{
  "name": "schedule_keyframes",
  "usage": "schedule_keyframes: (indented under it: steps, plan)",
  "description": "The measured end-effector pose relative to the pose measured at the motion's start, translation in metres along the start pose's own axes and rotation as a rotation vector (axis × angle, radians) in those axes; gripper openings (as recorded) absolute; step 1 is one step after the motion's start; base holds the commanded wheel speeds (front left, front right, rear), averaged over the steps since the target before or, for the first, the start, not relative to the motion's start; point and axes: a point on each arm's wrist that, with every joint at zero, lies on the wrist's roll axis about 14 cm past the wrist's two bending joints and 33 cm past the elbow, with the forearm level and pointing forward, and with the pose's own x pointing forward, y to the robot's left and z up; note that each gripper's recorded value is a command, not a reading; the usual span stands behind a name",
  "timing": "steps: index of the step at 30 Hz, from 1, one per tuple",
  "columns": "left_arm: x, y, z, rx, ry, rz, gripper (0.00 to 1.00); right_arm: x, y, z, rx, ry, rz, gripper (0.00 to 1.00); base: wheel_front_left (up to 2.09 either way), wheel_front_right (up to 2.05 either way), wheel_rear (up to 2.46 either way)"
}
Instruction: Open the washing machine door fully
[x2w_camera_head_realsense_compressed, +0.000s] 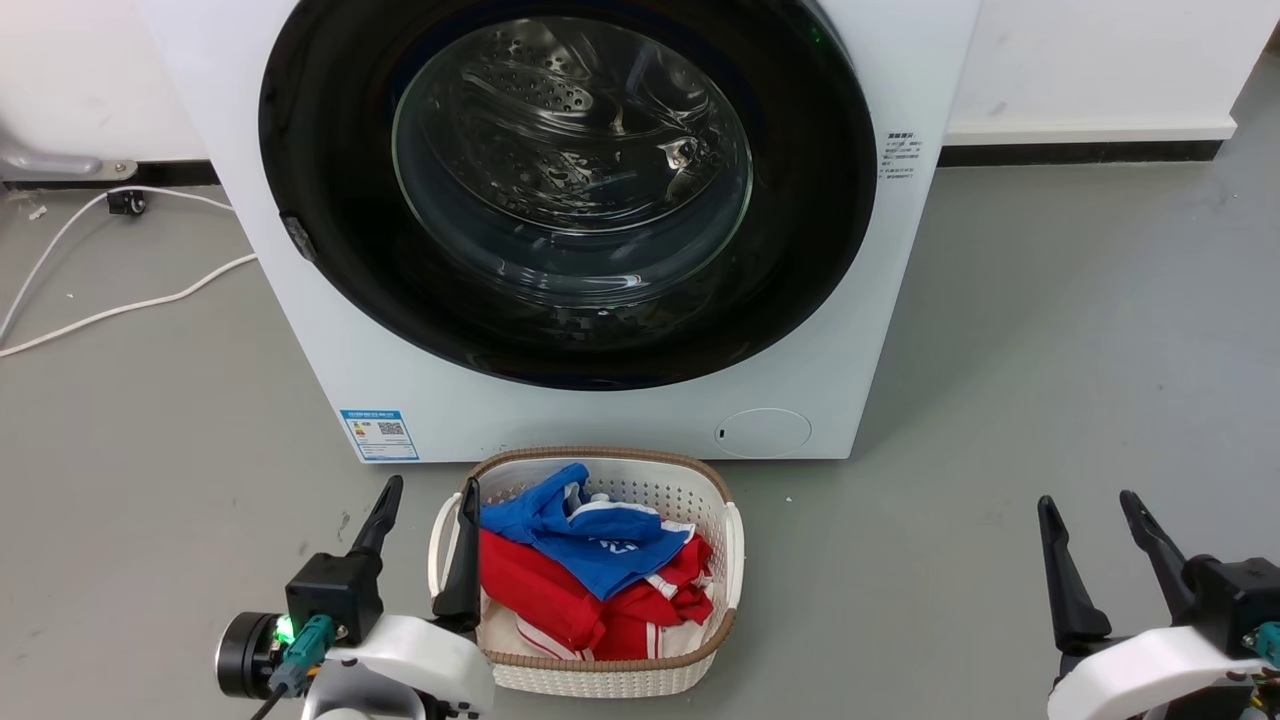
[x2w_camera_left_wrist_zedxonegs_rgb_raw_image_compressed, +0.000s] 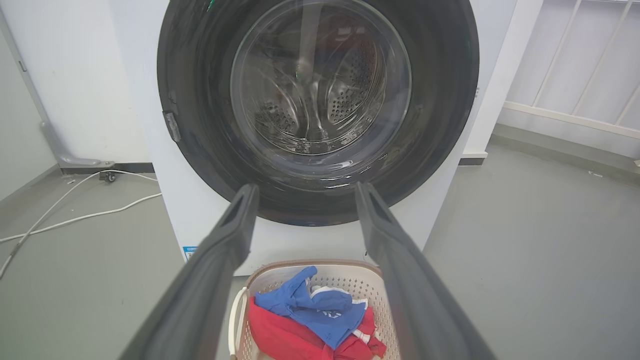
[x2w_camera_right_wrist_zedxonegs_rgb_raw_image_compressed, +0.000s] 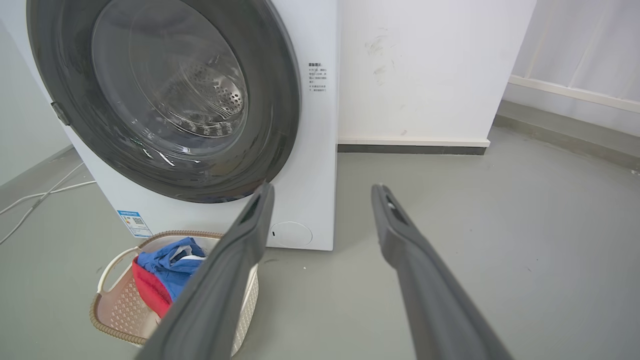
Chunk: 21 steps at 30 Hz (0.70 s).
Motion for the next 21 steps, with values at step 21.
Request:
schedule_keyframes:
  steps: [21]
  plan:
    - [0.0005, -0.0014, -0.0039, 0.065, -0.005, -0.012, 1.00, -0.0029, -0.0008, 0.0012, -0.039, -0.017, -0.014, 1.00, 0.00, 0.00, 0.00]
